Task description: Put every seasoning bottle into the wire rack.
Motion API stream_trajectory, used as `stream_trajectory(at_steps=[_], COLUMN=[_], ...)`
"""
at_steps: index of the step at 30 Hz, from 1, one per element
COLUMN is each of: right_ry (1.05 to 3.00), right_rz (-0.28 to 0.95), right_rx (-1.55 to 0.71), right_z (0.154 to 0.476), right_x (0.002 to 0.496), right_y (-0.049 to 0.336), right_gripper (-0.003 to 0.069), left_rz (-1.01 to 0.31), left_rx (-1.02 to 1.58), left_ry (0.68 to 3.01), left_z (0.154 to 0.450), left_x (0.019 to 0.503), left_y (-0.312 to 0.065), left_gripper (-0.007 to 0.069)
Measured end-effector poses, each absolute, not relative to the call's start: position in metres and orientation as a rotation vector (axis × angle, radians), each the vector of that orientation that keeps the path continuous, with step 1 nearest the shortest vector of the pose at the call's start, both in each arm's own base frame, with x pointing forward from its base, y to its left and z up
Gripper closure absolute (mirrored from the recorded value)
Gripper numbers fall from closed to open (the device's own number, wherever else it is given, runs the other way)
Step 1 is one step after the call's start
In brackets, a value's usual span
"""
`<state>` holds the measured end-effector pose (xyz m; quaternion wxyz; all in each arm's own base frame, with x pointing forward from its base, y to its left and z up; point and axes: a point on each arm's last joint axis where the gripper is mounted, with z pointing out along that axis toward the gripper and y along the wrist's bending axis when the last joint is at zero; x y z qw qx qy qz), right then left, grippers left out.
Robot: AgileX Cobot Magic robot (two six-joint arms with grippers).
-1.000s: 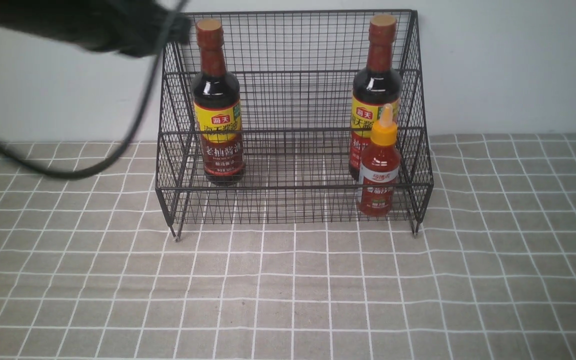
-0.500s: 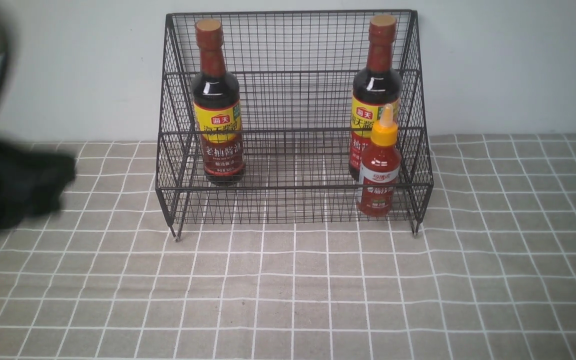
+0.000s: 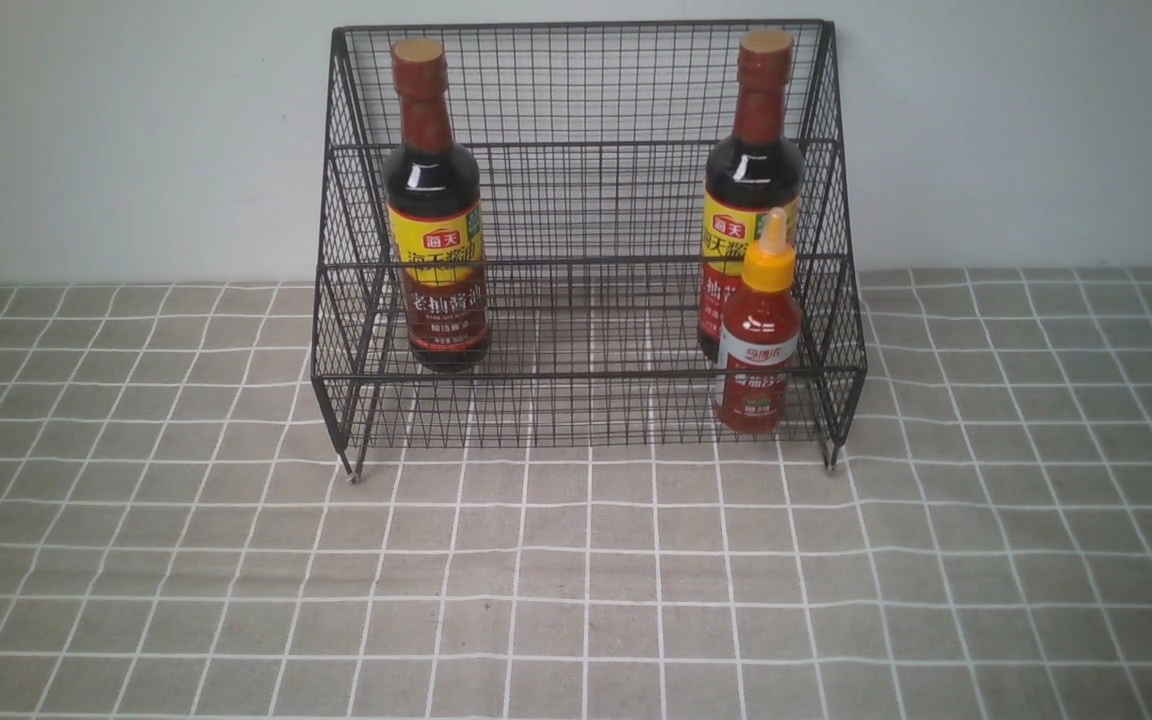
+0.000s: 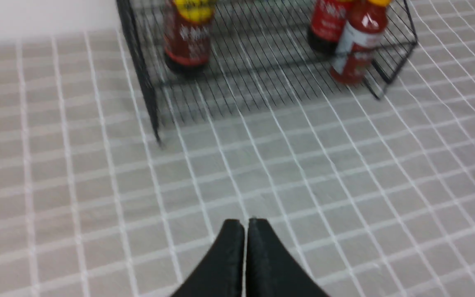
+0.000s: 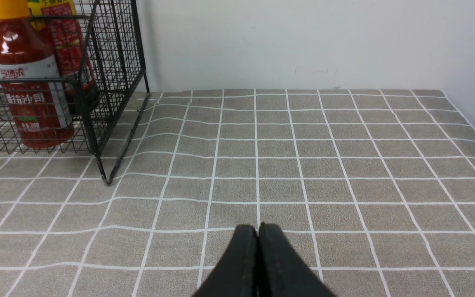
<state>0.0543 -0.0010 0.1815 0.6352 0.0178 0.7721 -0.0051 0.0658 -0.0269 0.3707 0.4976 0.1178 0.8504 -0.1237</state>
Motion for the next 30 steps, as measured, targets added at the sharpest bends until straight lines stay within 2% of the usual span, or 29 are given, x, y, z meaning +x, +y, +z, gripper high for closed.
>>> stream_trajectory(at_steps=[5, 7, 8, 11, 13, 15, 18, 21, 30], right_ry=[1.764, 1.764, 1.764, 1.764, 1.764, 1.764, 1.764, 1.765, 1.765], right_rz=[-0.012, -0.012, -0.012, -0.012, -0.012, -0.012, -0.012, -0.012, -0.012], right_rx=[0.041, 0.041, 0.041, 0.041, 0.041, 0.041, 0.041, 0.041, 0.041], right_z=[0.182, 0.182, 0.182, 0.182, 0.182, 0.182, 0.182, 0.181, 0.182], right_x=[0.054, 0.054, 0.054, 0.054, 0.054, 0.054, 0.054, 0.054, 0.054], right_y=[-0.001, -0.001, -0.001, -0.001, -0.001, -0.001, -0.001, -0.001, -0.001], right_gripper=[0.0673, 0.0673, 0.0673, 0.0673, 0.0673, 0.0673, 0.0673, 0.0673, 0.0673], left_rz=[-0.182, -0.121, -0.114, -0.033, -0.011, -0.001, -0.013, -0.026, -0.033], left_rx=[0.319, 0.272, 0.269, 0.181, 0.156, 0.127, 0.112, 0.094, 0.087], left_ry=[1.923, 1.83, 1.823, 1.765, 1.766, 1.787, 1.81, 1.836, 1.871], left_z=[0.357, 0.33, 0.327, 0.274, 0.254, 0.213, 0.185, 0.174, 0.171], left_x=[0.071, 0.068, 0.068, 0.063, 0.062, 0.057, 0.054, 0.054, 0.052], left_y=[-0.022, -0.016, -0.015, -0.008, -0.006, -0.004, -0.004, -0.004, -0.004], left_gripper=[0.0632, 0.0632, 0.0632, 0.0632, 0.0632, 0.0632, 0.0632, 0.0632, 0.0632])
